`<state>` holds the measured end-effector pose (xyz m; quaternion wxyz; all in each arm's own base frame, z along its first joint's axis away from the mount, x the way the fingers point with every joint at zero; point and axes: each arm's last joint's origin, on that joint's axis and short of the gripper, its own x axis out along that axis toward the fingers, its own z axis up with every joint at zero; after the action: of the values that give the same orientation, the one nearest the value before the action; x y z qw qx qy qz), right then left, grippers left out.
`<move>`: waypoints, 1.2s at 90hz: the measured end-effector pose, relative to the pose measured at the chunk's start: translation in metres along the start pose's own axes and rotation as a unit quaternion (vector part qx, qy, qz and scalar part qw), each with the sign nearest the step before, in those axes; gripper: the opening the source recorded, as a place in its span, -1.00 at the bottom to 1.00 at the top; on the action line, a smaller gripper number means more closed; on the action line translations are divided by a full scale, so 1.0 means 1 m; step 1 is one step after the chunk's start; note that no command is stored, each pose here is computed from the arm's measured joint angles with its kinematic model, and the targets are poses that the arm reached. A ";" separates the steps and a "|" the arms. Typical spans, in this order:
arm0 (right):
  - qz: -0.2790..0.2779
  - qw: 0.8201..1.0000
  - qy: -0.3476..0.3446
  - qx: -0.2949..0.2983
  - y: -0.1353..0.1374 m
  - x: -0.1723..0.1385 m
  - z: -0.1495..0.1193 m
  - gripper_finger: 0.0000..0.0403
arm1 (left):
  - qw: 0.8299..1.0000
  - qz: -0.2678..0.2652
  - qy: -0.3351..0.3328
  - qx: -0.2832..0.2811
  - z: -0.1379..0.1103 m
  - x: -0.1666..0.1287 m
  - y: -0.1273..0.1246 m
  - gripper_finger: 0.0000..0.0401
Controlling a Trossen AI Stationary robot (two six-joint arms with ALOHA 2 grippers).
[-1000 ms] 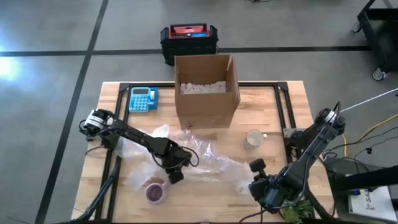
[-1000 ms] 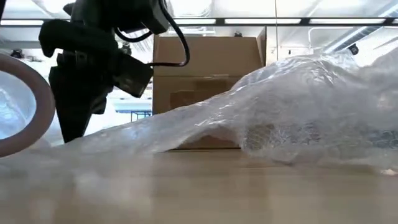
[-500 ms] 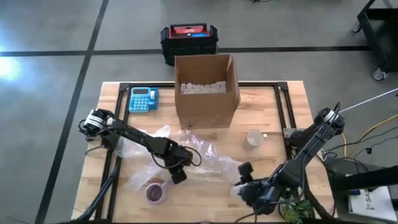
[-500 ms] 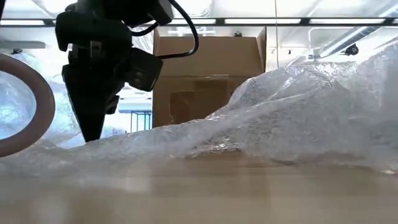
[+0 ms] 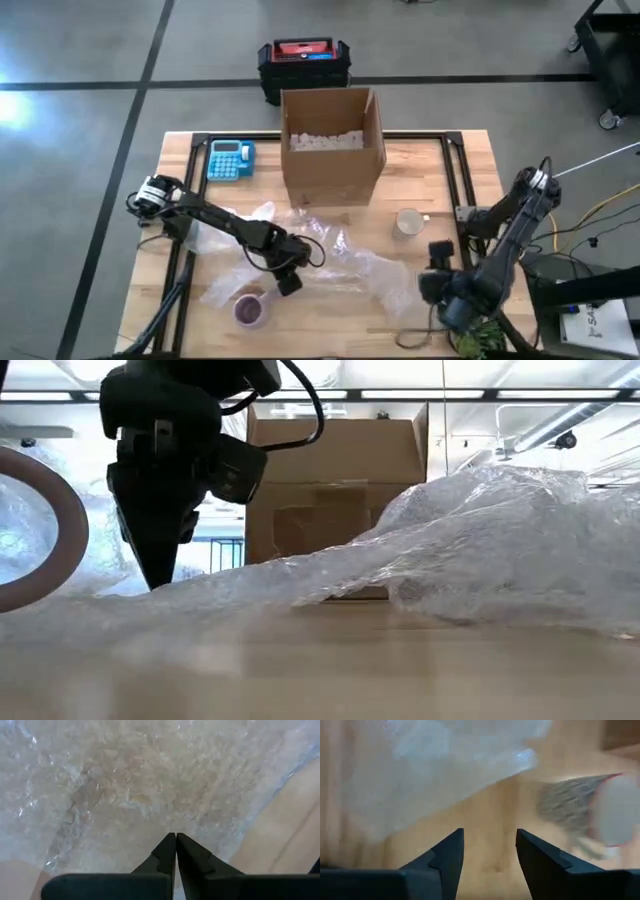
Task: Wrap mug
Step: Prepare the right bubble wrap
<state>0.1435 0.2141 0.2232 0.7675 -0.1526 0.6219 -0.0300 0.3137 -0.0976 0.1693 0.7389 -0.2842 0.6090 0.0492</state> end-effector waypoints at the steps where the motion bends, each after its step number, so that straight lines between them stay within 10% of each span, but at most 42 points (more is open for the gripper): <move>1: 0.002 1.000 -0.002 -0.002 0.002 0.003 -0.002 -0.23 | 1.000 -0.002 -0.002 0.000 0.000 0.000 0.000 -1.00; 26: 0.028 0.999 -0.035 0.002 0.020 0.075 -0.028 -0.39 | 1.000 -0.016 -0.015 0.004 0.003 0.000 -0.003 -1.00; 54: 0.050 0.953 -0.297 -0.043 0.033 0.057 0.016 -0.61 | 1.000 -0.017 -0.016 0.003 0.003 0.000 -0.003 -1.00; 108: 0.115 0.983 -0.140 0.011 0.022 0.116 0.035 -0.06 | 0.999 -0.021 -0.031 0.009 0.005 -0.001 -0.005 -1.00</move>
<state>0.2004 0.2141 0.1141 0.8471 -0.0743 0.5212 0.0727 0.3204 -0.0991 0.1722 0.7607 -0.2889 0.5802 0.0370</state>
